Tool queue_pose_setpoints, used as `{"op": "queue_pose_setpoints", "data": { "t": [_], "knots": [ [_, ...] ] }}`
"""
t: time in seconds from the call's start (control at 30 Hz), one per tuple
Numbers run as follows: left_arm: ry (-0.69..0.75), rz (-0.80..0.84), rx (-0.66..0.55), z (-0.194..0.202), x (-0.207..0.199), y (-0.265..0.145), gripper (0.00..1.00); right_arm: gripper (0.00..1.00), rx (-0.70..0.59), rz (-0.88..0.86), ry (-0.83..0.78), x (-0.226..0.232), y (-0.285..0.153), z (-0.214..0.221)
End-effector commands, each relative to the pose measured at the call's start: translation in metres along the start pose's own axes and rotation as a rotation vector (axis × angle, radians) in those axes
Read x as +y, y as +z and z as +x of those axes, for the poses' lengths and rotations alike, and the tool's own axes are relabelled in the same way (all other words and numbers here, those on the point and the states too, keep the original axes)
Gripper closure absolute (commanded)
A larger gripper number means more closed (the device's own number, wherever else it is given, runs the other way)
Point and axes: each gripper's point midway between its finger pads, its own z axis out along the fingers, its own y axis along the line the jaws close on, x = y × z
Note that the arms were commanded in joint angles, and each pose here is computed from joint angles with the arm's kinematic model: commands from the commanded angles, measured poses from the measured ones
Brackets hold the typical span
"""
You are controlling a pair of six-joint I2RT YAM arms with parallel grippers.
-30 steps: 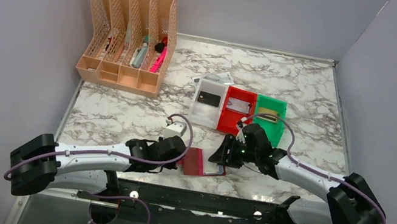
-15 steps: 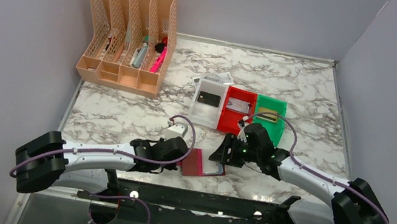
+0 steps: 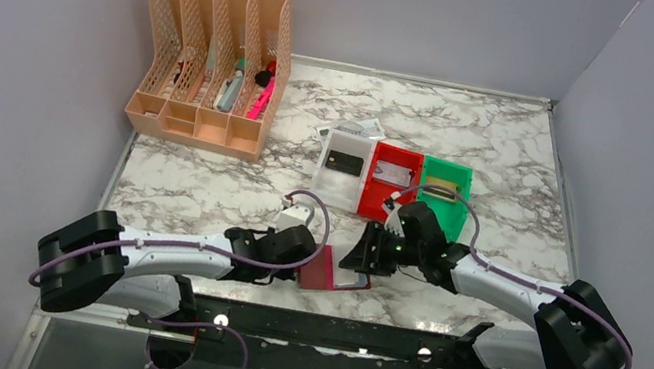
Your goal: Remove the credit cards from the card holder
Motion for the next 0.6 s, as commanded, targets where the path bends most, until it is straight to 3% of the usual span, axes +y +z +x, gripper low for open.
{"op": "queue_pose_setpoints", "data": {
  "t": [0.0,0.13,0.4,0.57],
  "knots": [
    [0.005,0.029,-0.019,-0.010,-0.012,0.000,1.00,0.48,0.019,-0.116,-0.039,0.022,-0.001,-0.001],
    [0.014,0.028,-0.013,-0.010,-0.013,0.002,1.00,0.47,0.019,-0.130,-0.026,0.027,0.001,-0.005],
    [0.019,0.026,-0.015,-0.010,-0.012,0.002,1.00,0.36,-0.114,0.160,-0.045,-0.012,-0.021,-0.025],
    [0.019,0.025,-0.015,-0.011,-0.013,0.002,1.00,0.35,-0.055,0.100,-0.039,-0.011,-0.015,-0.009]
  ]
}}
